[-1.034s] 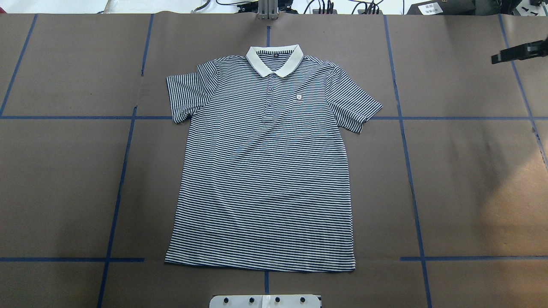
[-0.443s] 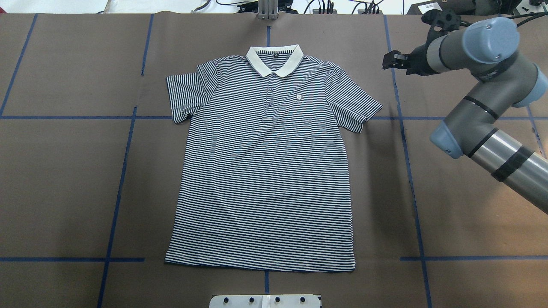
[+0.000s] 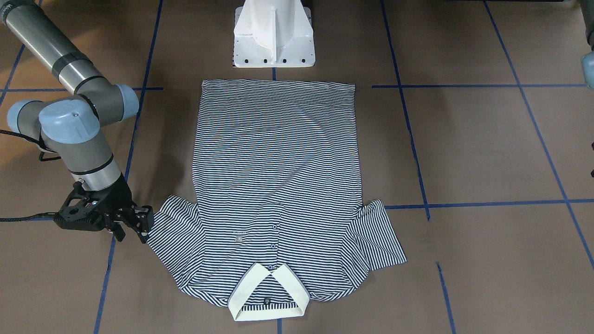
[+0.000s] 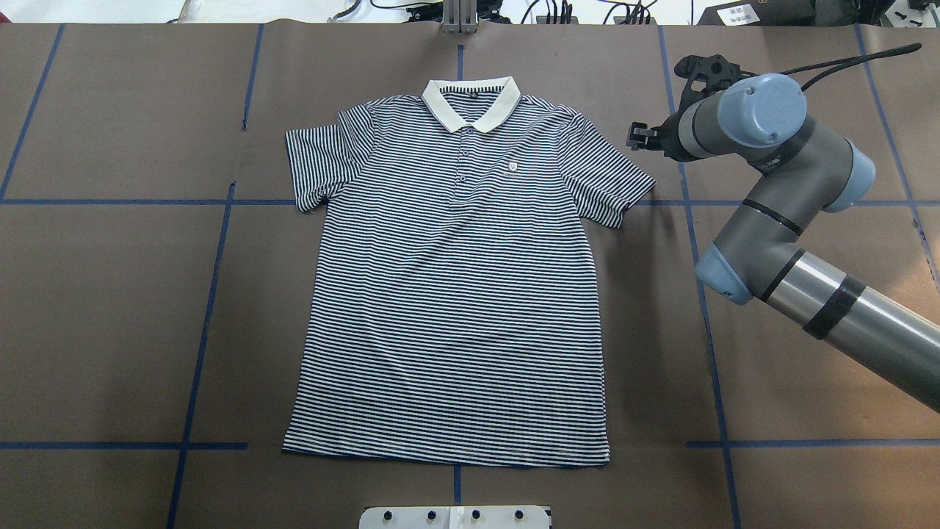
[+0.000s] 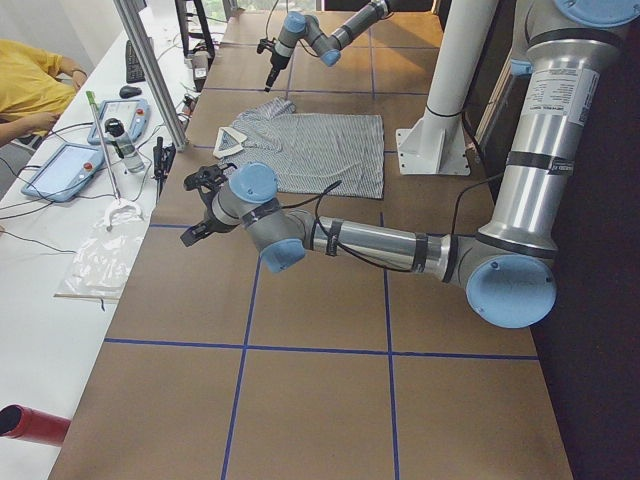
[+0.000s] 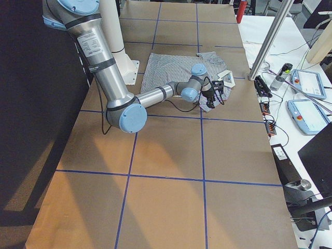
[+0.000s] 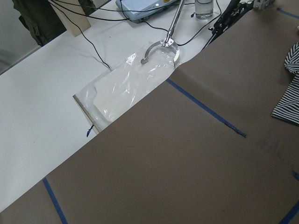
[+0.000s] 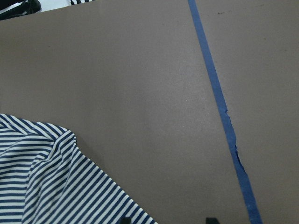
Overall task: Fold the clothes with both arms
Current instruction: 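Move the right gripper to the shirt sleeve nearest it and grasp it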
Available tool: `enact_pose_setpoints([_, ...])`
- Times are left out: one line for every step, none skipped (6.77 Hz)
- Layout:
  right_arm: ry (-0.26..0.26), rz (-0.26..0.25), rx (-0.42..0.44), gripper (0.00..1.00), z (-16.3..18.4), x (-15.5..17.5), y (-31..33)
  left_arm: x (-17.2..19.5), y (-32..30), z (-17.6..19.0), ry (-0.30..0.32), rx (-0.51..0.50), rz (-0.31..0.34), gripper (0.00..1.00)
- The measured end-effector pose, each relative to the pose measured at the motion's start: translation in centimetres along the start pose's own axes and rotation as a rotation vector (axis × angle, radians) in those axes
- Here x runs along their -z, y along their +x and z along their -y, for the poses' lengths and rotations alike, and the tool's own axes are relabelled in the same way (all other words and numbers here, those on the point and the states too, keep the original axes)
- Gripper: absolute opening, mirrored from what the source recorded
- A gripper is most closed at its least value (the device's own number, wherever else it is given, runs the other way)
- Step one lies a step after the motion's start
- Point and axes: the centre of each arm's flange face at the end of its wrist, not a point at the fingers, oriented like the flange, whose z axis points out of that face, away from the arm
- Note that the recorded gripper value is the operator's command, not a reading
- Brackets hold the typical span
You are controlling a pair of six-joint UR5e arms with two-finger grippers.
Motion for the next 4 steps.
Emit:
enact_pose_setpoints([-0.005, -0.008, 0.006, 0.54, -0.8, -0.5, 0.0, 0.0, 0.0, 0.0, 0.0, -0.001, -0.001, 1.0])
enact_pose_setpoints([-0.009, -0.016, 0.014, 0.54, -1.7, -0.9, 0.0, 0.0, 0.0, 0.0, 0.0, -0.001, -0.001, 1.0])
enact_pose_setpoints([-0.013, -0.026, 0.02, 0.53, -2.5, -1.4, 0.3, 0.0, 0.1, 0.0, 0.0, -0.001, -0.001, 1.0])
enact_pose_setpoints([-0.016, -0.035, 0.022, 0.52, -3.0, -1.7, 0.8, -0.1, 0.1, 0.0, 0.0, -0.001, -0.001, 1.0])
